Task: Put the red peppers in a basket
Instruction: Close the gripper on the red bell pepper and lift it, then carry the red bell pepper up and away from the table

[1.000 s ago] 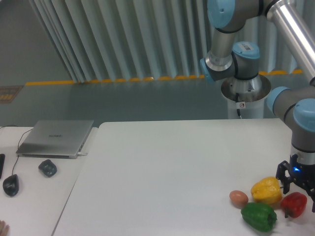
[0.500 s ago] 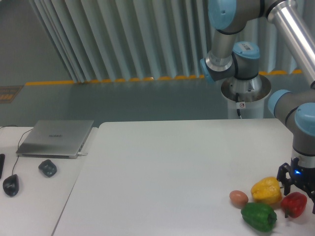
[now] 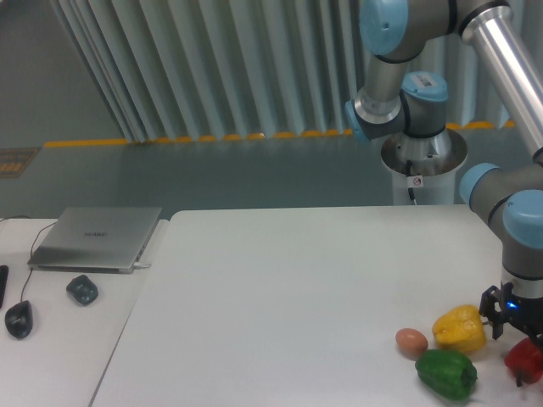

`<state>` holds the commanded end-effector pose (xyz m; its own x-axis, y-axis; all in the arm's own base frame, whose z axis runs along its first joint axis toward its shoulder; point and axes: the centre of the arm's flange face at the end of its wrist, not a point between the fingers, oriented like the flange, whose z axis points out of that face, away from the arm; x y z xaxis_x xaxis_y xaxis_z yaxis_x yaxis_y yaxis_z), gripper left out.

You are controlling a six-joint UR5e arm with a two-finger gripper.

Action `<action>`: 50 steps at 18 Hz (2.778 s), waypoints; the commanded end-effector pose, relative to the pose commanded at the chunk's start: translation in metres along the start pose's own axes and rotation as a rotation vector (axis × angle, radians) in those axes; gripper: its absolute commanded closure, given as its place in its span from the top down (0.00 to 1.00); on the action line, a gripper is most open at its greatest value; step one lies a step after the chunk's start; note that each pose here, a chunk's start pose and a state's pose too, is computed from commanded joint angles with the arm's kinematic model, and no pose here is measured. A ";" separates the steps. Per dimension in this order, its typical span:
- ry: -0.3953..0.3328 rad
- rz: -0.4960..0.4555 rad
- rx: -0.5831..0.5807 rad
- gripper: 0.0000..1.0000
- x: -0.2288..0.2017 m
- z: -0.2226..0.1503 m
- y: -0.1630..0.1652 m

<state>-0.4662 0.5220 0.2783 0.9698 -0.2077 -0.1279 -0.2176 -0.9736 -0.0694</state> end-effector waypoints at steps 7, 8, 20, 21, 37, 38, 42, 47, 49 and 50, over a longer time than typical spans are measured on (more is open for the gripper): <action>0.002 -0.006 -0.004 1.00 -0.005 0.004 0.004; 0.003 -0.005 -0.004 1.00 -0.004 0.005 0.004; -0.012 0.003 -0.014 0.55 -0.005 -0.003 0.004; -0.023 0.006 -0.009 0.55 -0.006 -0.011 0.005; -0.070 0.489 -0.032 0.55 -0.031 -0.103 0.081; -0.072 0.516 -0.037 0.55 -0.036 -0.104 0.093; -0.072 0.588 -0.050 0.55 -0.050 -0.104 0.122; -0.029 0.576 -0.062 0.56 -0.069 -0.082 0.173; -0.016 0.543 -0.064 0.57 -0.073 -0.075 0.186; -0.010 0.537 -0.064 0.57 -0.072 -0.072 0.188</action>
<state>-0.5688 0.3473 0.3454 0.7228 -0.6771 -0.1386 -0.6750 -0.7346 0.0685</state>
